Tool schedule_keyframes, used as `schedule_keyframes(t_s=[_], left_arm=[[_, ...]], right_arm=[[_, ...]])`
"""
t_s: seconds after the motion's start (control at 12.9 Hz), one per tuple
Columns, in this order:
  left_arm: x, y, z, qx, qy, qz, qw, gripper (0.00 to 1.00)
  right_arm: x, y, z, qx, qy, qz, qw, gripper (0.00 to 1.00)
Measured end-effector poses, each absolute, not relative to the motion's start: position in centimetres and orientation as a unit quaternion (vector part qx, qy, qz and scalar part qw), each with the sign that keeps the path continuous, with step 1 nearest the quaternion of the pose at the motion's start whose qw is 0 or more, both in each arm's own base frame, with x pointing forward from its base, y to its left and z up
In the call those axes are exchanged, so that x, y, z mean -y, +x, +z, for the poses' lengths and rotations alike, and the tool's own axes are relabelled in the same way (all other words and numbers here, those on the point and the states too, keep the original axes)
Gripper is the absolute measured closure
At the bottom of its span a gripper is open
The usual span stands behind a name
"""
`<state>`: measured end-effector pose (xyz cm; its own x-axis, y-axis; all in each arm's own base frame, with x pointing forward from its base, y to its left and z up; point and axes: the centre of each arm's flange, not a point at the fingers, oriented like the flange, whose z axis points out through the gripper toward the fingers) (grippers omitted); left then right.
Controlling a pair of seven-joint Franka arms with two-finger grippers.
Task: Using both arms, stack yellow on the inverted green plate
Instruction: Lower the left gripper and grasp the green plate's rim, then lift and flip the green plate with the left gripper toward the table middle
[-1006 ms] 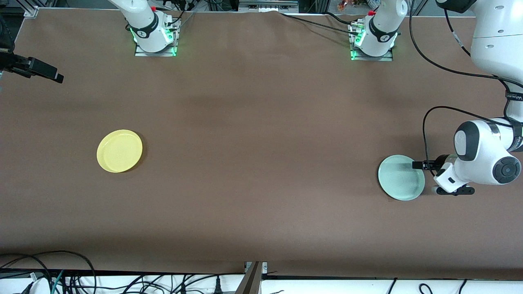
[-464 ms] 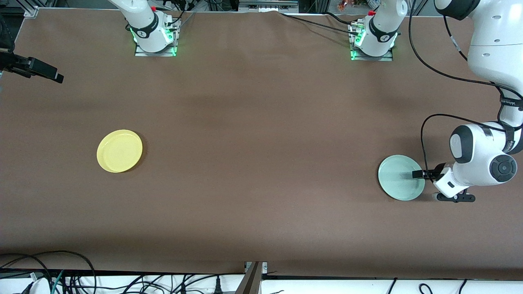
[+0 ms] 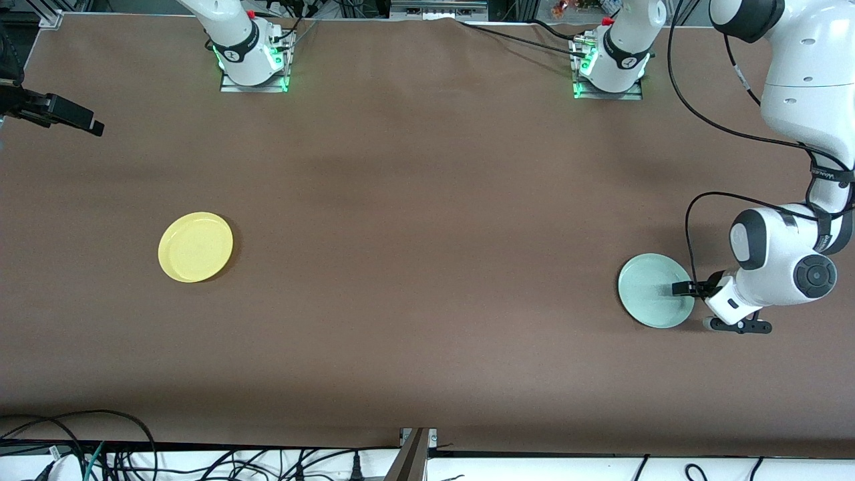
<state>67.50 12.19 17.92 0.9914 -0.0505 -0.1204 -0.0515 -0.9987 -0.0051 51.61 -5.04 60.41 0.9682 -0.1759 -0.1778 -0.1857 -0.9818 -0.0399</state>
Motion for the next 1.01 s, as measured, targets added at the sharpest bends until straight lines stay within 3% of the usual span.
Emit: schedule_keyframes(t_s=[0.15, 0.7, 1.01], left_arm=[[-12.2, 67.4, 17.3, -0.027, -0.998, 0.062, 0.003, 0.08], [-11.8, 67.9, 17.5, -0.032, -0.998, 0.048, 0.003, 0.85], [-11.8, 67.9, 17.9, -0.035, -0.998, 0.047, 0.003, 0.90]], right_arm=[[5.0, 51.6, 60.4, -0.091, -0.992, 0.087, 0.028, 0.00], [5.0, 51.6, 60.4, -0.091, -0.992, 0.087, 0.028, 0.00], [5.0, 51.6, 60.4, -0.091, -0.992, 0.087, 0.028, 0.00]])
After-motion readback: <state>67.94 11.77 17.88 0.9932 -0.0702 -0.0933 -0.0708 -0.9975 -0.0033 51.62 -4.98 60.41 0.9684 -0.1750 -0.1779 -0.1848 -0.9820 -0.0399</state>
